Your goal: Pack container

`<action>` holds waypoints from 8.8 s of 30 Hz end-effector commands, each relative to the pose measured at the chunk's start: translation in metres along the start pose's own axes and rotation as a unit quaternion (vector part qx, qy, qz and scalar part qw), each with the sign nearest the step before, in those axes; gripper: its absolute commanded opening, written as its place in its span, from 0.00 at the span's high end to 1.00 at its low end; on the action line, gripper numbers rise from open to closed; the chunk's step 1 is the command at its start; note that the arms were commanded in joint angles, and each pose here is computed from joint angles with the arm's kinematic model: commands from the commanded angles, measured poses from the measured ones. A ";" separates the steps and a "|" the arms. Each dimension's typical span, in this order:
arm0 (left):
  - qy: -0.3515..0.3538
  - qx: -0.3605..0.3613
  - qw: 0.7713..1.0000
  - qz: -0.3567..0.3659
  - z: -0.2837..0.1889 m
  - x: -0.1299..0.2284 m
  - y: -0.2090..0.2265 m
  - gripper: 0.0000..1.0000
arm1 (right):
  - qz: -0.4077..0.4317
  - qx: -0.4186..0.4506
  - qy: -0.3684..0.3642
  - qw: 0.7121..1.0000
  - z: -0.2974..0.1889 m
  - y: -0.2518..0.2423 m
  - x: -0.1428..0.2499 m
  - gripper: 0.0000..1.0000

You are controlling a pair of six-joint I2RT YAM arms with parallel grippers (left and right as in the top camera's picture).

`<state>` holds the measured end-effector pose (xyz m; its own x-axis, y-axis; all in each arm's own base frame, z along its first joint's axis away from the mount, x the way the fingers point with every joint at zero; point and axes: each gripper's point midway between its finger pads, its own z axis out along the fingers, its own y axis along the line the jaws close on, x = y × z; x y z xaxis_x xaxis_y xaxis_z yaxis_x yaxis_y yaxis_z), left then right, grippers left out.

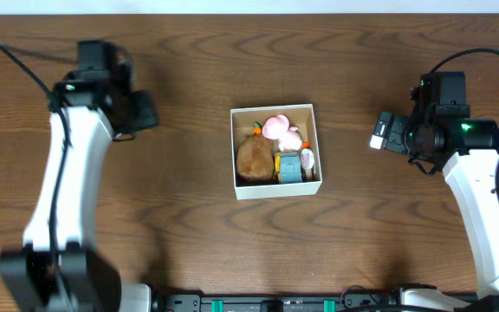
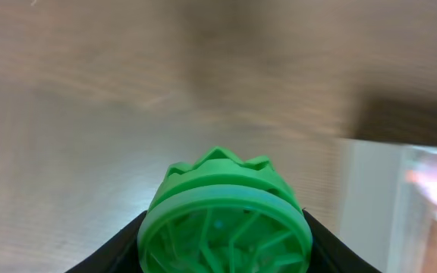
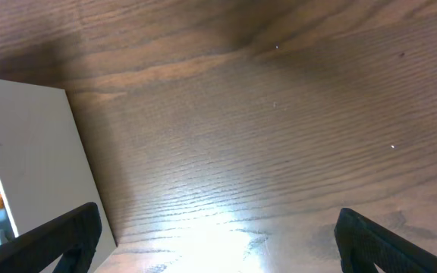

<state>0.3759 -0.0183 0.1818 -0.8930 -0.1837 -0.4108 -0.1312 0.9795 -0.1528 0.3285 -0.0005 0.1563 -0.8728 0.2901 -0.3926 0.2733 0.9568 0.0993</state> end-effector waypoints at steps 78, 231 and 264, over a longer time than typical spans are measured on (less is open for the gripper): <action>-0.313 0.015 0.949 -0.024 -0.147 0.128 0.034 0.02 | -0.078 -0.071 -0.342 0.934 -0.130 -0.004 0.036 0.01; -0.506 -0.045 0.860 0.046 -0.086 0.110 0.060 0.02 | -0.169 -0.099 -0.506 0.840 -0.035 -0.002 0.079 0.01; -0.471 -0.021 0.881 0.045 -0.019 0.131 0.061 0.02 | -0.169 -0.099 -0.506 0.840 -0.035 -0.002 0.079 0.01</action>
<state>0.2440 0.0174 0.1546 -0.0946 -0.0657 -0.9933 -0.1020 0.9932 -0.0560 0.2452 0.0241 0.1583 -0.0677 -0.0564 -0.9961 -0.0933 0.9944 -0.0500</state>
